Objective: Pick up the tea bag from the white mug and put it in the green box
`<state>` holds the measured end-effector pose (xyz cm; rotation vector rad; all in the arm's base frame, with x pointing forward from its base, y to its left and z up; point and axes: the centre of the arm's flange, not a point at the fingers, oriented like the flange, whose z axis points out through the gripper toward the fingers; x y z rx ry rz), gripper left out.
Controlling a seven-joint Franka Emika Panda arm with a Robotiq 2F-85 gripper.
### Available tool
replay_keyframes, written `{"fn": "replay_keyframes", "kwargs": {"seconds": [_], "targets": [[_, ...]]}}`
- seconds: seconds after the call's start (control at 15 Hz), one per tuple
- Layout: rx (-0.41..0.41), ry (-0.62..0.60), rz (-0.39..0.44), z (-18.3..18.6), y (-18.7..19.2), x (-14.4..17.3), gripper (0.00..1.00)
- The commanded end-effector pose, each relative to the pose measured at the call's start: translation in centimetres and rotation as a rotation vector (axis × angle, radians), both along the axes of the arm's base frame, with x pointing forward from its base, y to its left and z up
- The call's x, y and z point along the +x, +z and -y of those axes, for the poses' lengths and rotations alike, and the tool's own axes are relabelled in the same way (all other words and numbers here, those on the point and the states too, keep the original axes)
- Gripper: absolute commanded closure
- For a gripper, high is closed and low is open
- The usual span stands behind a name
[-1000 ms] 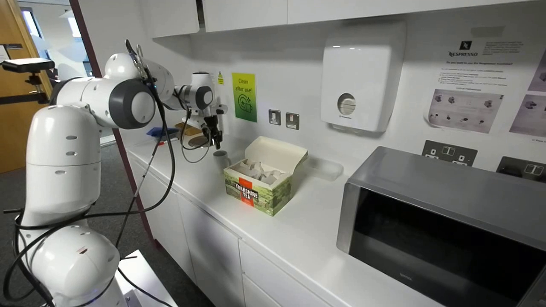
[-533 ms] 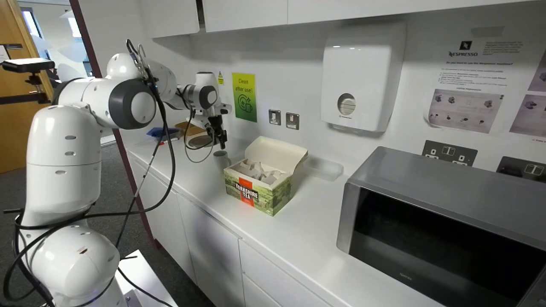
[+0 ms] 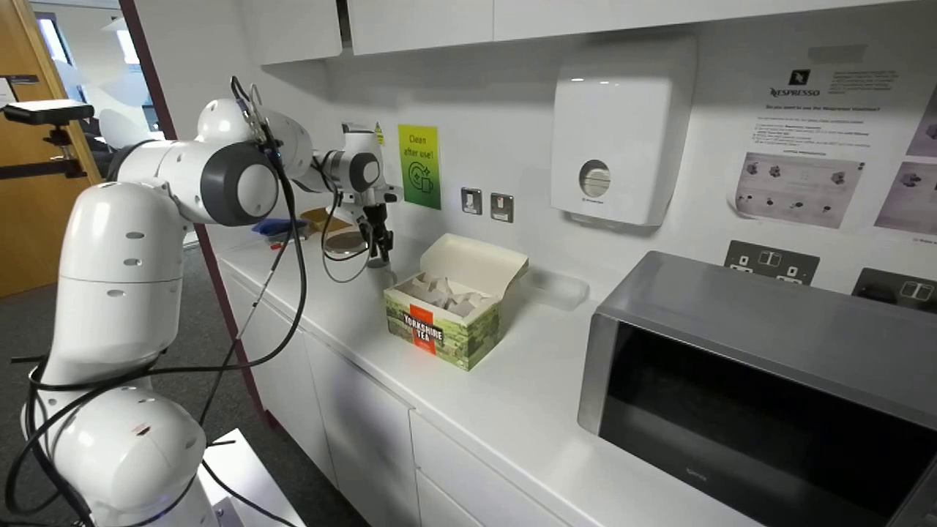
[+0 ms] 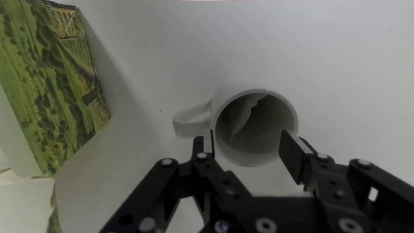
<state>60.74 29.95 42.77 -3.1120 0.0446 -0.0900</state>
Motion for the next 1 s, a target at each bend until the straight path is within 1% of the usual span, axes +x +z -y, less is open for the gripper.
{"fn": "replay_keyframes", "kwargs": {"seconds": [0.0,0.07,0.2,0.27,0.33,0.53,0.8,0.87,0.93], "targets": [[-0.007,0.016,-0.023,-0.35,0.96,0.97,0.4],[-0.007,0.017,-0.024,-0.42,0.95,1.05,0.43],[-0.007,0.019,-0.023,-0.63,0.91,1.04,0.45],[-0.007,0.019,-0.023,-0.68,0.95,1.04,0.43],[-0.007,0.02,-0.022,-0.7,0.98,1.03,0.45],[-0.007,0.02,-0.022,-0.76,0.98,1.02,0.44],[-0.007,0.018,-0.024,-0.73,0.75,1.0,0.51],[-0.008,0.018,-0.025,-0.72,0.68,1.0,0.55],[-0.008,0.017,-0.026,-0.72,0.61,1.0,0.55]]}}
